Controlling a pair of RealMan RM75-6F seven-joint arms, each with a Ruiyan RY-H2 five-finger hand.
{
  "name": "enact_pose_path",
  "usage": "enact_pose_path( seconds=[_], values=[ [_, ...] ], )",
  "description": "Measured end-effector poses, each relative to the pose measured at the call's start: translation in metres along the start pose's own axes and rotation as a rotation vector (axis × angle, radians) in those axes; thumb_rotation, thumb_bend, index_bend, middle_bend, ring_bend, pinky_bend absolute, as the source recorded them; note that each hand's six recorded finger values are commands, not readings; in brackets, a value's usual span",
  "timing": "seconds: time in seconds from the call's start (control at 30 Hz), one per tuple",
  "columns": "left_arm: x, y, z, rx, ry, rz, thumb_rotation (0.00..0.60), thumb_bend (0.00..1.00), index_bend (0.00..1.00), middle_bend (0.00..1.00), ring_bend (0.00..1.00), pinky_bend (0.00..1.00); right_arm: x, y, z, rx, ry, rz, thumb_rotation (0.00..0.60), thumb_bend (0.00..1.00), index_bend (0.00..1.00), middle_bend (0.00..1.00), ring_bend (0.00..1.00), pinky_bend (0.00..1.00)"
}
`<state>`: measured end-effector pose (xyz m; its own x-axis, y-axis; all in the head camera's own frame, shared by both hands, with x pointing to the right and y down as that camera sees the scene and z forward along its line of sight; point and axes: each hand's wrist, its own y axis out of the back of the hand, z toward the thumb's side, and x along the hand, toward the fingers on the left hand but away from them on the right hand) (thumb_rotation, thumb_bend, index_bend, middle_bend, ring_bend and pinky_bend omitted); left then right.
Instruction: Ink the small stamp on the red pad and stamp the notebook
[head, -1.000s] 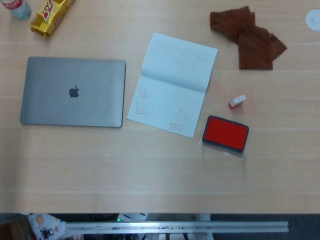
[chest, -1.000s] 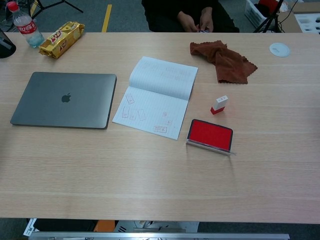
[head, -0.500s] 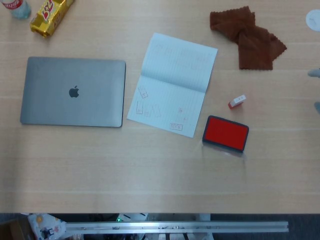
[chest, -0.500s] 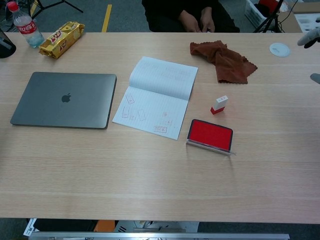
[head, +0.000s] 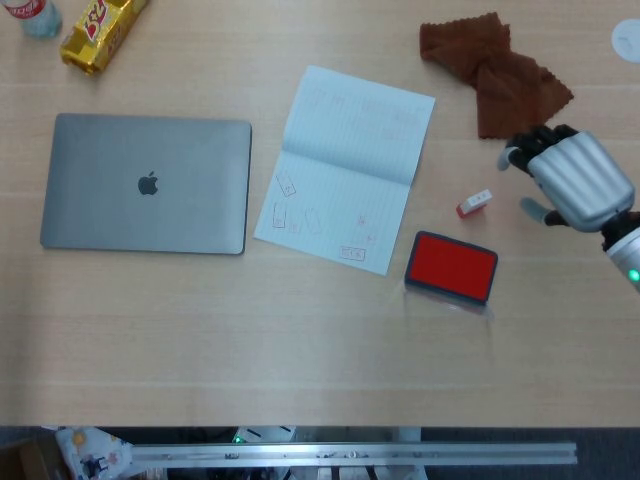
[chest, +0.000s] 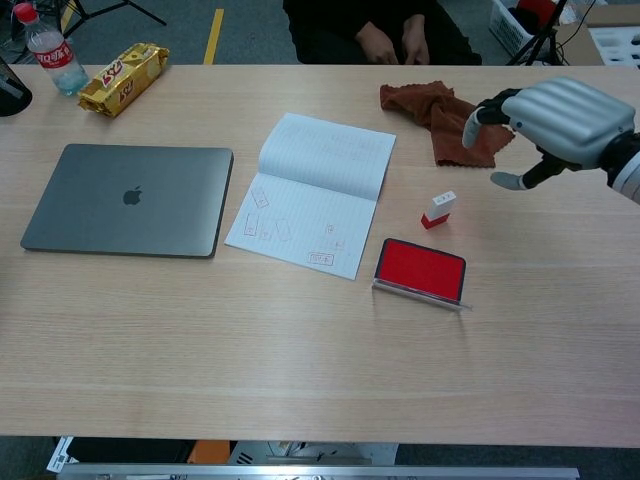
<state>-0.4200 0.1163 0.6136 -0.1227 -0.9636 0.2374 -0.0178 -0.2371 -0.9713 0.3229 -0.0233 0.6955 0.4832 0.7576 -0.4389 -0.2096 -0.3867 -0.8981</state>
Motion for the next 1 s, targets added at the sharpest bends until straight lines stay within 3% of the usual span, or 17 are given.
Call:
enact_pose_path(
  seconds=[0.27,1.0],
  values=[
    [0.0,0.001,-0.001,-0.003,0.002,-0.006,0.6,0.27,0.17,0.11,0.09,0.11,-0.026,-0.021,0.009,0.025,0.013,0.054,0.6,0.23,0.41,0.34,0.26,0.39],
    [0.001,-0.002,-0.003,-0.002,0.002,-0.022,0.6,0.27,0.17,0.1,0.09,0.11,-0.047,-0.062,0.02,0.055,0.009,0.144,0.6,0.23,0.46,0.35,0.26,0.39]
  ],
)
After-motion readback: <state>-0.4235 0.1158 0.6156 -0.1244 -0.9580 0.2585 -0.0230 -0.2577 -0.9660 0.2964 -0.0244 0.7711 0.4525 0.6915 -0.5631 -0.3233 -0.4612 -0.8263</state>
